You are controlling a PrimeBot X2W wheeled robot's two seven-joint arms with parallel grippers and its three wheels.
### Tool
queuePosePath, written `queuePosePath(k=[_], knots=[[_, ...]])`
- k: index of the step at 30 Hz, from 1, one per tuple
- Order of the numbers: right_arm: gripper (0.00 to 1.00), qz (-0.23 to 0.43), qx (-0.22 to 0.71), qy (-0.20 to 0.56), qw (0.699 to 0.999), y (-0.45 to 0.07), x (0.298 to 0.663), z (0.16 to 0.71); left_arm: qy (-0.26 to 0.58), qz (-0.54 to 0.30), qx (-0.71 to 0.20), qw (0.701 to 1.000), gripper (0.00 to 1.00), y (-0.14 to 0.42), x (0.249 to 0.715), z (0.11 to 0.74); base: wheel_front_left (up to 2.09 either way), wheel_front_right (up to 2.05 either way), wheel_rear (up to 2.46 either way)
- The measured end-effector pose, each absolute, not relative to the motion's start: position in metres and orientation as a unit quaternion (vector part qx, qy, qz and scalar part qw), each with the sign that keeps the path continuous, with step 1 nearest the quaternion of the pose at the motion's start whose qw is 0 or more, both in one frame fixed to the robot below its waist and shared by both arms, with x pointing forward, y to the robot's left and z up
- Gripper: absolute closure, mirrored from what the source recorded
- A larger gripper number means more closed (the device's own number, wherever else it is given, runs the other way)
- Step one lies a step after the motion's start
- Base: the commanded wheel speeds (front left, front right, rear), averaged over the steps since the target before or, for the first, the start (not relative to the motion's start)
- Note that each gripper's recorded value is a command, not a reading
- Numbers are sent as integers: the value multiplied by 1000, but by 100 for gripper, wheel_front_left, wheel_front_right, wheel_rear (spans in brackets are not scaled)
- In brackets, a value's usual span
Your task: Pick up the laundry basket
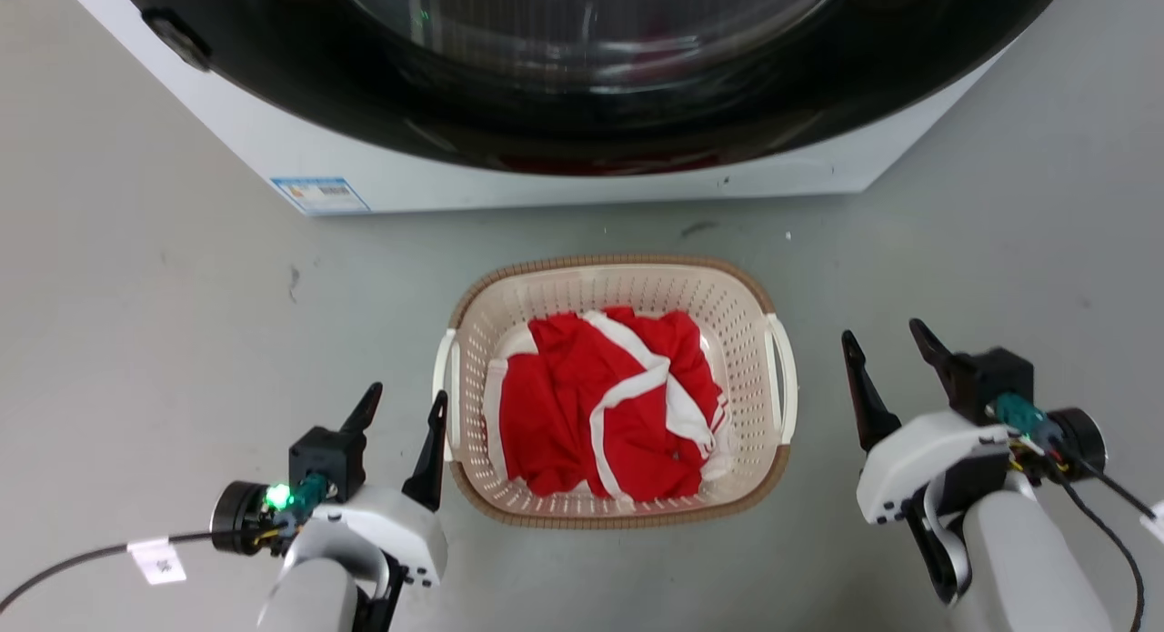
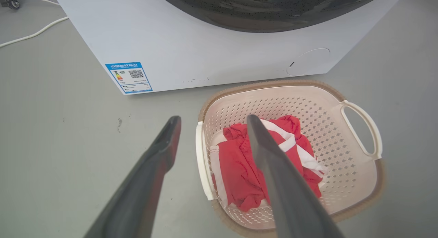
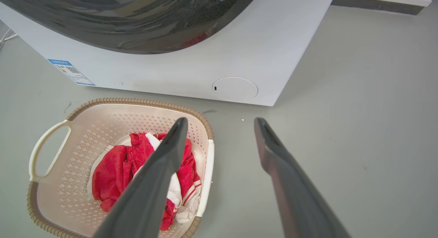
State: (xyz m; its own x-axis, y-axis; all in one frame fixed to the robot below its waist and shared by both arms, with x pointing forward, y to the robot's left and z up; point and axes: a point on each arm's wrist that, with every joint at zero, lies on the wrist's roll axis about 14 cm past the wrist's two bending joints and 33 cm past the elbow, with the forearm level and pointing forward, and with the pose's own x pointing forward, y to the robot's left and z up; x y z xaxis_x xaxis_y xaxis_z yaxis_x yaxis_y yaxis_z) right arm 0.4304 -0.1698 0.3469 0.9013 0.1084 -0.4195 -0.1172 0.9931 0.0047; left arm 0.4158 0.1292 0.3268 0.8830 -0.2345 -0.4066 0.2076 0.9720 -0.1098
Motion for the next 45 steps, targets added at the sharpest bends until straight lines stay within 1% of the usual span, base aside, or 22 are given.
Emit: queuePosePath(k=[5, 10, 14, 18, 21, 31, 32, 45], knots=[[0, 62, -4, 284, 957, -167, 437, 306, 266, -127, -28, 955, 0, 128, 421, 288, 0, 0, 0], [0, 65, -1, 332, 941, -165, 443, 273, 306, -136, -25, 942, 0, 129, 430, 256, 0, 0, 0], [0, 70, -3, 373, 925, -163, 443, 246, 334, -144, -23, 931, 0, 128, 436, 233, 0, 0, 0], [0, 73, 10, 417, 906, -158, 439, 221, 385, -143, -23, 911, 0, 131, 433, 206, 0, 0, 0], [0, 76, 9, 446, 892, -157, 436, 205, 407, -145, -19, 902, 0, 132, 439, 194, 0, 0, 0], [0, 92, 12, 517, 851, -145, 436, 169, 466, -157, -10, 871, 0, 131, 447, 165, 0, 0, 0], [0, 98, 8, 532, 841, -143, 437, 161, 486, -160, -10, 859, 0, 132, 446, 157, 0, 0, 0], [0, 106, -6, 584, 805, -142, 439, 134, 534, -178, -2, 827, 0, 136, 453, 135, 0, 0, 0]])
